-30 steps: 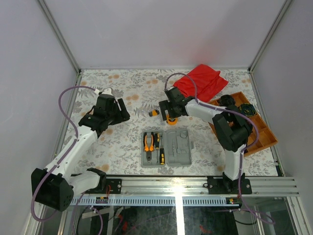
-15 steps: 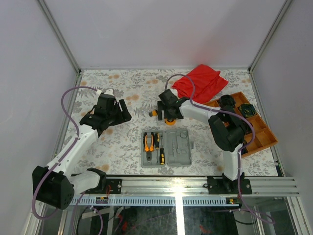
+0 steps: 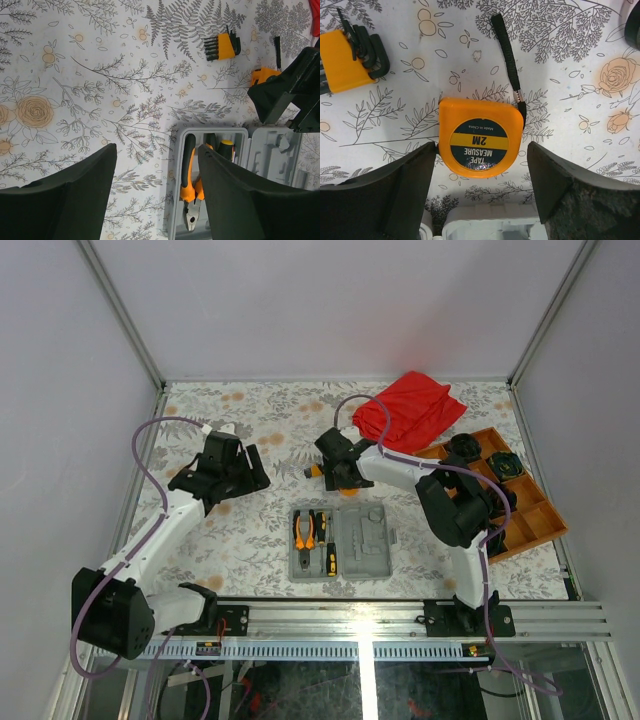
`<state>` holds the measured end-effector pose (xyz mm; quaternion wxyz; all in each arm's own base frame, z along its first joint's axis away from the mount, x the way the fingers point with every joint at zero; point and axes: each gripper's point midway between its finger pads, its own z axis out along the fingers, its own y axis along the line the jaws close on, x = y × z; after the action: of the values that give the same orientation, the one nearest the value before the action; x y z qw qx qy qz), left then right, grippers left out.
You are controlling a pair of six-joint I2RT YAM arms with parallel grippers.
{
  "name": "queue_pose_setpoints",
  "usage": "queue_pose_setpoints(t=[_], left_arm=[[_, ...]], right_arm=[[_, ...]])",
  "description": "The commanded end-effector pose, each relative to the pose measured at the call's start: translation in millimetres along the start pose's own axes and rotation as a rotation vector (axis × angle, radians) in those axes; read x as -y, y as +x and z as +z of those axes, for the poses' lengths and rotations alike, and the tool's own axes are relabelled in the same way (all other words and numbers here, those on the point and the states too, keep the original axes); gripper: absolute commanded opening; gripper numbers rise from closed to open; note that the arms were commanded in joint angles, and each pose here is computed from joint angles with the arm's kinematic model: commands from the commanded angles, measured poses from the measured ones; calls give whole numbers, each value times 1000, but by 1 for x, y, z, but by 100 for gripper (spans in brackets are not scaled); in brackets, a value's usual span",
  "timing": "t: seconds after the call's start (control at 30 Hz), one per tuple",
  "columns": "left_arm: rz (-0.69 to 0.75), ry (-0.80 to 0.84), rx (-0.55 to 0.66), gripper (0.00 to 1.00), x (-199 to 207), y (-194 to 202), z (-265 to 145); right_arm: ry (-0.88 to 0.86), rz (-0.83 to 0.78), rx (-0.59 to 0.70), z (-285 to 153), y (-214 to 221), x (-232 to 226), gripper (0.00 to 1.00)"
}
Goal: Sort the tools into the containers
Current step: Pick up the engineering item from the center of the board.
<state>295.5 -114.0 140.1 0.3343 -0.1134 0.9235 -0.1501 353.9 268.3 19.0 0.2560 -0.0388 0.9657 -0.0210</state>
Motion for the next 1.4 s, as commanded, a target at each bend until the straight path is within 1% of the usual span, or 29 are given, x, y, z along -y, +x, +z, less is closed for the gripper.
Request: queue_pose_setpoints(t=[0.0,0.13,0.3,0.43,0.63,0.83,1.03,1.27,1.37], left_arm=[[-2,-18,18,64,-6,-3,5],[-3,-23,19,64,-7,-3,8],[0,-25,31,64,-7,-5,8],[1,-42,54,64,-10,-9,6],[1,-50,81,64,-12,-13,2],[2,-34,71,64,-9,-13,2],[1,-29,69,64,-8,-12,2],[-1,-23,74,64,-7,-12,1],[-2,-19,69,64,-6,-12,1]], right_arm=[[51,-18,47,-2,-6,13,79],[13,8,57,-2,-5,23,79],[-66,27,97,-11,-17,23,90],[-119,34,117,-19,-29,11,93],[-104,34,92,-9,-35,5,91],[-77,35,55,1,-24,14,86],[-76,37,25,4,-12,21,85],[-57,27,-19,18,-1,23,79],[-44,23,-24,21,1,25,74]])
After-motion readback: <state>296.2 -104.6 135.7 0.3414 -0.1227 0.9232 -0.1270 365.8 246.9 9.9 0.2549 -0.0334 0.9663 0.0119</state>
